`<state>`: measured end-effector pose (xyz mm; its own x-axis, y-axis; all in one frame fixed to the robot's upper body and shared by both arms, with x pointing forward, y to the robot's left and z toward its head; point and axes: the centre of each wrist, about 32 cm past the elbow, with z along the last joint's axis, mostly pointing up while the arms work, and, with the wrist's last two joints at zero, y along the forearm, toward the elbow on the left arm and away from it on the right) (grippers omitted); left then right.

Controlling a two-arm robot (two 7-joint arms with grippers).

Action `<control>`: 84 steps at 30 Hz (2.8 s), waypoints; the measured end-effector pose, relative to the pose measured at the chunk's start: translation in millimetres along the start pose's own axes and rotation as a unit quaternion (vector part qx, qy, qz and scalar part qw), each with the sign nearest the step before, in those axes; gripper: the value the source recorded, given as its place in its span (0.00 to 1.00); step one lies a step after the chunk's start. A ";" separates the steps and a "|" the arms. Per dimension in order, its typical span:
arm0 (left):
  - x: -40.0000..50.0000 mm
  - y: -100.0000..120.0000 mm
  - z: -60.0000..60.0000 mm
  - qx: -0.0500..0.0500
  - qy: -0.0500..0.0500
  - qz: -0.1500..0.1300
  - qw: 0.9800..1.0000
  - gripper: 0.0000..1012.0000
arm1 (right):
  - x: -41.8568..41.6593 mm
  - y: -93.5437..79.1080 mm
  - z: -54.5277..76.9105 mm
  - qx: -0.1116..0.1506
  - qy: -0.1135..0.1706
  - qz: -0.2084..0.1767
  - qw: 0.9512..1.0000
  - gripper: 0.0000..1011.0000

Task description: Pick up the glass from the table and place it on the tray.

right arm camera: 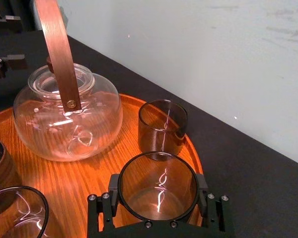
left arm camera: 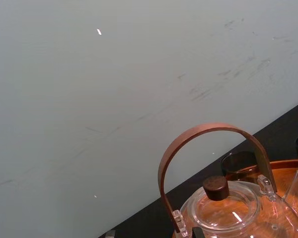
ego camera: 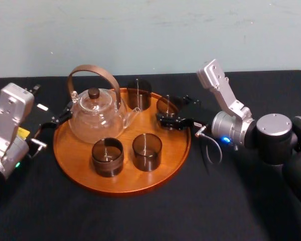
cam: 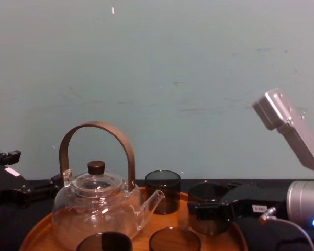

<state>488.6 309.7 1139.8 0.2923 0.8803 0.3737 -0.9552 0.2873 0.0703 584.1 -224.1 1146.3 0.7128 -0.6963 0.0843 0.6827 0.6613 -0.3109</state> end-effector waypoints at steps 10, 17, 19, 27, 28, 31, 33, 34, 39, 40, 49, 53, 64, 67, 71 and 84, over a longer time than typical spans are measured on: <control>0.0 0.0 0.0 0.000 0.000 0.000 1.000 0.99 | -0.3 8.8 -5.9 -0.006 0.004 0.001 1.000 0.90; 0.0 0.0 0.0 0.000 0.000 0.000 1.000 0.99 | -0.6 10.4 -7.1 -0.010 0.005 -0.001 1.000 0.90; 0.0 0.0 0.0 0.000 0.000 0.000 1.000 0.99 | -0.6 10.3 -7.1 -0.010 0.005 -0.001 1.000 0.90; 0.0 0.0 0.0 0.000 0.000 0.000 1.000 0.99 | -0.6 10.1 -6.7 -0.009 0.005 -0.001 1.000 0.92; 0.0 0.0 0.0 0.000 0.000 0.000 1.000 0.99 | -0.6 10.1 -6.5 -0.009 0.005 -0.001 1.000 0.98; 0.0 0.0 0.0 0.000 0.000 0.000 1.000 0.99 | -0.5 10.0 -6.5 -0.009 0.005 -0.001 1.000 0.99; 0.0 0.0 0.0 0.000 0.000 0.000 1.000 0.99 | -0.5 9.9 -6.5 -0.009 0.005 -0.001 1.000 0.99; 0.0 0.0 0.0 0.000 0.000 0.000 1.000 0.99 | -0.5 9.9 -6.5 -0.009 0.005 -0.001 1.000 0.99; 0.0 0.0 0.0 0.000 0.000 0.000 1.000 0.99 | 0.4 8.9 -6.7 -0.009 0.012 0.000 1.000 0.99; 0.0 0.0 0.0 0.000 0.000 0.000 1.000 0.99 | 1.5 7.4 -7.0 -0.011 0.020 0.000 1.000 0.99; 0.0 0.0 0.0 0.000 0.000 0.000 1.000 0.99 | 5.3 -15.7 -7.8 -0.018 0.036 -0.008 0.999 0.99; 0.0 0.0 0.0 0.000 0.000 0.000 1.000 0.99 | 4.0 -30.6 -8.4 -0.015 0.034 -0.012 0.999 0.99; 0.0 0.0 0.0 0.000 0.000 0.000 1.000 0.99 | 2.8 -79.2 -8.6 0.011 0.037 -0.040 0.998 0.99; 0.0 0.0 0.0 0.000 0.000 0.000 1.000 0.99 | 6.7 -95.0 -8.1 0.020 0.040 -0.054 0.998 0.99; 0.0 0.0 0.0 0.000 0.000 0.000 1.000 0.99 | 13.4 -112.5 -9.1 0.029 0.045 -0.078 0.996 0.99; 0.0 0.0 0.0 0.000 0.000 0.000 1.000 0.99 | 44.8 -145.2 -21.2 0.036 0.080 -0.171 0.981 0.99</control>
<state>488.6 309.7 1139.8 0.2923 0.8803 0.3737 -0.9553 0.2873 0.0703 513.5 -357.2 1175.2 0.4090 -0.9123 0.0208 0.8917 0.3947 -0.2217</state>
